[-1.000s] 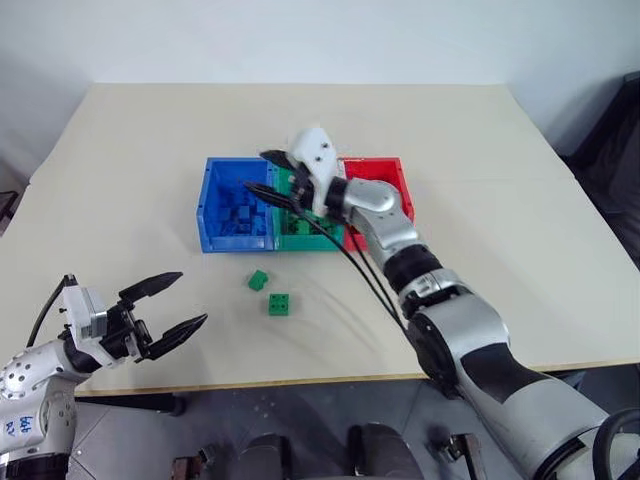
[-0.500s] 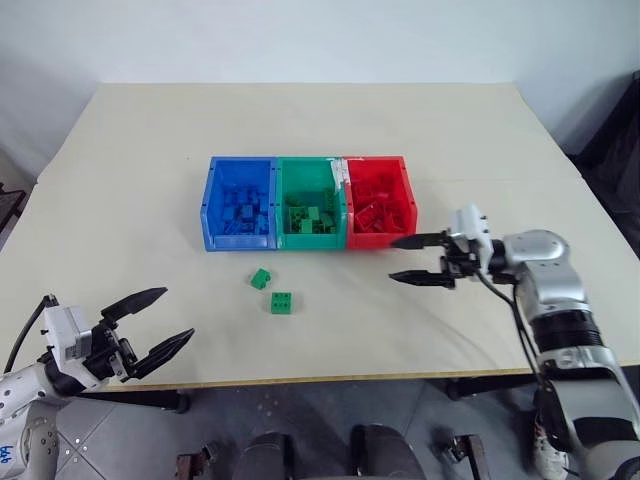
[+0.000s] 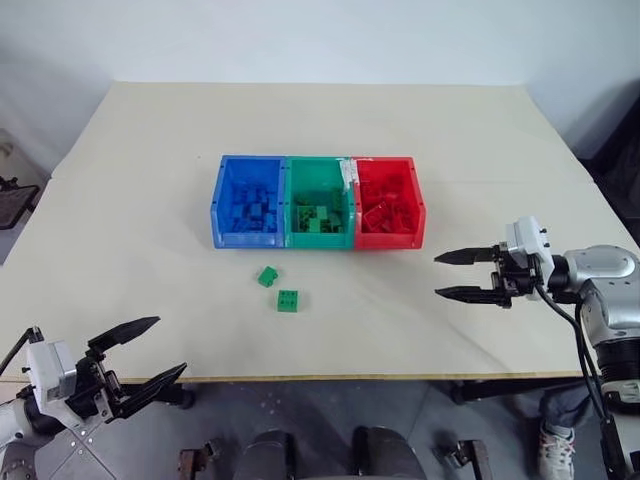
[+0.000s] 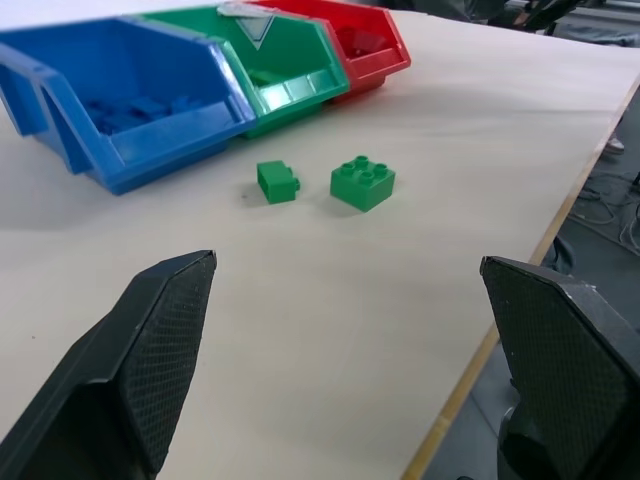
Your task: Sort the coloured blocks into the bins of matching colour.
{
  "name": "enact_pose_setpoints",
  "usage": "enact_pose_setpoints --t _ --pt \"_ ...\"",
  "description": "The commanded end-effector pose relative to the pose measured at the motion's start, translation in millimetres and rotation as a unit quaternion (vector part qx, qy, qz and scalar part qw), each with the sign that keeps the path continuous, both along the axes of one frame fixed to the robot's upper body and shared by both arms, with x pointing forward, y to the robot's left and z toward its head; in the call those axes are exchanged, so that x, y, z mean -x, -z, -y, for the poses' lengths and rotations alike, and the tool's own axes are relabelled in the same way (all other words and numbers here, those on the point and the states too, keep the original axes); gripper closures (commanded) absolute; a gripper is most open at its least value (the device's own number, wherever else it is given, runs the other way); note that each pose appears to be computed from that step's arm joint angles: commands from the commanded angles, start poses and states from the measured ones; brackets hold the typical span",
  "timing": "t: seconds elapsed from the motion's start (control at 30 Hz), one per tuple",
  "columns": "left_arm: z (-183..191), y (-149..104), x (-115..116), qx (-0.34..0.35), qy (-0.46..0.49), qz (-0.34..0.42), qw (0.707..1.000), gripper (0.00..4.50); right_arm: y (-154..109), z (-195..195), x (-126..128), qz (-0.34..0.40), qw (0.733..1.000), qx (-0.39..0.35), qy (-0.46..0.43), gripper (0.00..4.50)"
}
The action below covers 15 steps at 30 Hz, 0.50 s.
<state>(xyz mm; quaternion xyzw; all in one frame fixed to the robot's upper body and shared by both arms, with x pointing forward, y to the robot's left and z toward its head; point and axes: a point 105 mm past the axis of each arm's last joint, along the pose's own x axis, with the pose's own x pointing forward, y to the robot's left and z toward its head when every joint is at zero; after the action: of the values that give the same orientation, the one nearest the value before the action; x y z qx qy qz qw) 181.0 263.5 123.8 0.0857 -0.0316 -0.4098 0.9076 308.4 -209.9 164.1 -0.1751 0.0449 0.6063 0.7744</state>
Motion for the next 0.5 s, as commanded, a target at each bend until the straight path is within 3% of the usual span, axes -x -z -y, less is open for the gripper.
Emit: enact_pose_setpoints --t 0.03,0.27,0.5 --pt "17 -10 -5 -0.010 0.006 0.030 0.999 0.00 -10 -5 6 0.011 1.000 -0.013 -0.022 1.37" --pt "81 -10 -42 -0.022 0.012 0.037 0.999 0.00 -12 -11 10 0.014 0.999 -0.017 -0.027 1.37" --pt "132 7 -82 -0.048 -0.007 0.002 0.999 0.00 -11 -16 12 0.015 1.000 -0.019 -0.018 1.37"
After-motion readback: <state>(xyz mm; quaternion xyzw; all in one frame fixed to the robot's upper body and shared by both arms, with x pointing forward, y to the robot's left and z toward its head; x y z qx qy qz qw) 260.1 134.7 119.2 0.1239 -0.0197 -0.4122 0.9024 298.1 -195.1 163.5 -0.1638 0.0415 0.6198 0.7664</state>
